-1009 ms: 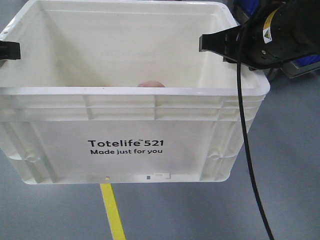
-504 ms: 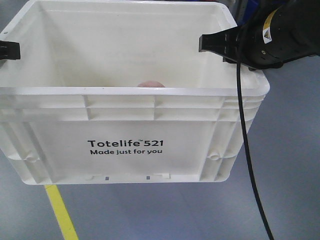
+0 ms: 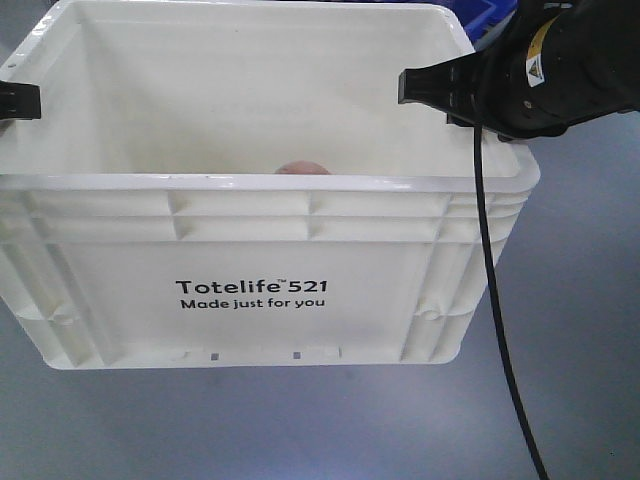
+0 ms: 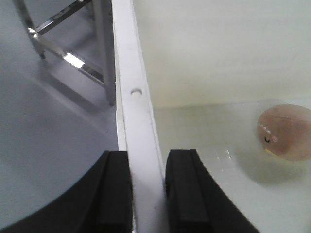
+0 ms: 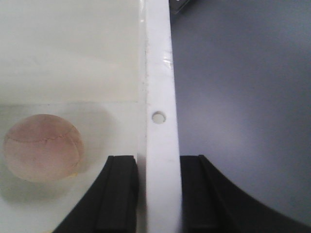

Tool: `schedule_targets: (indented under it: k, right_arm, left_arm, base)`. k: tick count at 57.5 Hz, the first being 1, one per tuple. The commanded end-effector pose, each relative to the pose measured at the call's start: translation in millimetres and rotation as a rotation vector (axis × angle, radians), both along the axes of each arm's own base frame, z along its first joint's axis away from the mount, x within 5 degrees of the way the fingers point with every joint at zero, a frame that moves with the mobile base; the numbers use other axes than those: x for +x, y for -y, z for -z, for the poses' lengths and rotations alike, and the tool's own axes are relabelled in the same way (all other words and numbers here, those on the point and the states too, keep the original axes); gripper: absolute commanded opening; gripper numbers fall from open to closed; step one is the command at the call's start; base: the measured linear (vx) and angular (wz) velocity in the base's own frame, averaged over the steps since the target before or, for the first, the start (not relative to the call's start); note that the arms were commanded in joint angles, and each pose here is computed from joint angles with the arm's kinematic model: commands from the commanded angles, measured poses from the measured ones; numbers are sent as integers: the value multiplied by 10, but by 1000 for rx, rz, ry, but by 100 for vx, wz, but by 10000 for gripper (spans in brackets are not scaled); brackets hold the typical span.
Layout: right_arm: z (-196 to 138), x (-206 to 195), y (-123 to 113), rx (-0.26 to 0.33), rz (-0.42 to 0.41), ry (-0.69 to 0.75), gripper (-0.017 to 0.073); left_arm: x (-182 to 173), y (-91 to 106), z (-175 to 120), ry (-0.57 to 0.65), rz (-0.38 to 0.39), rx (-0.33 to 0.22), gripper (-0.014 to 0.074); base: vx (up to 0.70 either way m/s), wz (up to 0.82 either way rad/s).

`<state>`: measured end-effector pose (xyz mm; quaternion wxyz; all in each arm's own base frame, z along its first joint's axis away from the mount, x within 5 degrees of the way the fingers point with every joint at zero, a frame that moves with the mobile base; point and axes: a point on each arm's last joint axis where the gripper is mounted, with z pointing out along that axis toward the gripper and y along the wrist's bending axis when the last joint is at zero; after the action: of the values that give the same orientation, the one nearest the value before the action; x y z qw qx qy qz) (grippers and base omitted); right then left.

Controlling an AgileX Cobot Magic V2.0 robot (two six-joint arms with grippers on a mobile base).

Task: Place moving items into box and shelve
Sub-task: 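Hold the tote rims with both grippers while the base turns along the shelving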

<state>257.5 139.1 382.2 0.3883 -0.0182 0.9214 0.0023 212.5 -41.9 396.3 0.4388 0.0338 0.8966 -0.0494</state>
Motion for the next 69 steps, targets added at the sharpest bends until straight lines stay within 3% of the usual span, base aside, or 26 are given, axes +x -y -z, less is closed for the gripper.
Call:
schedule_targets:
  k: [1,69]
  right_arm:
    - [-349,-14,54,9,-47,201,127]
    - [-342,-18,61,4,-41,193,127]
  left_arm:
    - [-43,25,-327,220,35,-40,129]
    - [-44,25,-326,220,35,-39,129]
  base:
    - [22,-62]
    - [19,-52]
